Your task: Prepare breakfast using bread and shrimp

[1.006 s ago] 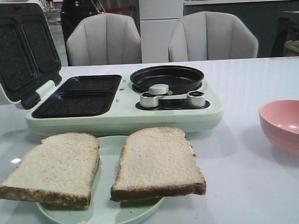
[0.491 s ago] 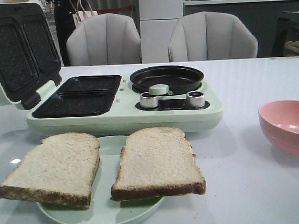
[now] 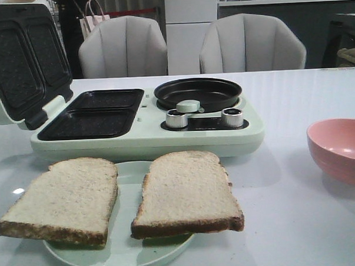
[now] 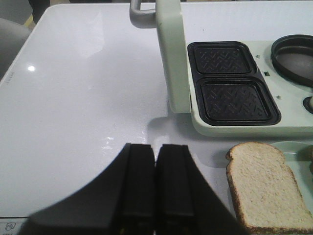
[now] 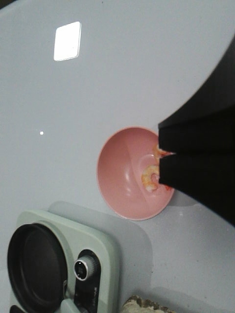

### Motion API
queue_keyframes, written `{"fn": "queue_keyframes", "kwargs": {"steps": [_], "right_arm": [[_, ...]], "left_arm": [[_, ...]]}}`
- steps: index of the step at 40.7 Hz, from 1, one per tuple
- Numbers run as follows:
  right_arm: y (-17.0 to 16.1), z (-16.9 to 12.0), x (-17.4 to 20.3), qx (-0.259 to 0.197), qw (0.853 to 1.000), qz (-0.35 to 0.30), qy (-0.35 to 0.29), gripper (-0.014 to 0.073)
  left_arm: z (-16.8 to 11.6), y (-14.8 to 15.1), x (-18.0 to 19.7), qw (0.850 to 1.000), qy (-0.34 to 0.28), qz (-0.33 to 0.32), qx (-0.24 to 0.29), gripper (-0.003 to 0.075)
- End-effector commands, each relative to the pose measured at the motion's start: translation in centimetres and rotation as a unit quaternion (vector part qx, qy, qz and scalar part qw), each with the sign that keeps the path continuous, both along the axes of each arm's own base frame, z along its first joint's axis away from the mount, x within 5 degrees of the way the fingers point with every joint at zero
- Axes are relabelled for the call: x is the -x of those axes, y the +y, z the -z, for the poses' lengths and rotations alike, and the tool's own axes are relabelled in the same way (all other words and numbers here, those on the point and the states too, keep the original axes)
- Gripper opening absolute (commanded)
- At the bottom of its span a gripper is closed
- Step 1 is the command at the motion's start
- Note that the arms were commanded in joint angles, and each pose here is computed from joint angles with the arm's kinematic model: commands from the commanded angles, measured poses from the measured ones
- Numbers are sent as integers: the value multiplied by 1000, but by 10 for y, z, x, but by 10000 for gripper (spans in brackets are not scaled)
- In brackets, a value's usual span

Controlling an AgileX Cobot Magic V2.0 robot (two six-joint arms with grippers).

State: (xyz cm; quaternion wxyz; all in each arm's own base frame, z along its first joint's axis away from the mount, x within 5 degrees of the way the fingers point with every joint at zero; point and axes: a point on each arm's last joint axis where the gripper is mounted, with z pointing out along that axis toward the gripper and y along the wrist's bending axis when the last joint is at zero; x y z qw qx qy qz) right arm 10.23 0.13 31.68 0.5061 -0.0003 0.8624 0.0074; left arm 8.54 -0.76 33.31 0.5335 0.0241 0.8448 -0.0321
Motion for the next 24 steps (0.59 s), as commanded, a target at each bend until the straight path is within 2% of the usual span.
{"fn": "queue_keyframes", "kwargs": {"steps": [1, 7, 9, 13, 17, 19, 21, 24], "right_arm": [[0, -13, -8, 0, 999, -1, -32, 36], [0, -9, -14, 0, 1000, -1, -12, 38], [0, -8, -16, 0, 1000, -1, -6, 72], [0, -5, -20, 1, 1000, -1, 6, 259], [0, -3, -24, 2, 1000, -1, 16, 501], [0, -2, -25, 2, 1000, -1, 19, 570], [0, -1, -27, 2, 1000, -1, 22, 604], [0, 0, -28, 2, 1000, -1, 24, 610]], "left_arm": [[-15, -1, -5, 999, -41, 2, 9, 101], [-14, -1, -7, 999, -35, 1, 9, 104], [-14, -2, -7, 999, -33, 2, 12, 124], [-13, -2, -9, 999, -30, 2, 12, 265], [-12, -3, -10, 999, -26, 4, 18, 482], [-12, -3, -10, 999, -25, 5, 23, 557], [-13, -4, -10, 999, -26, 6, 25, 594], [-13, -5, -10, 999, -26, 13, 26, 590]]}}
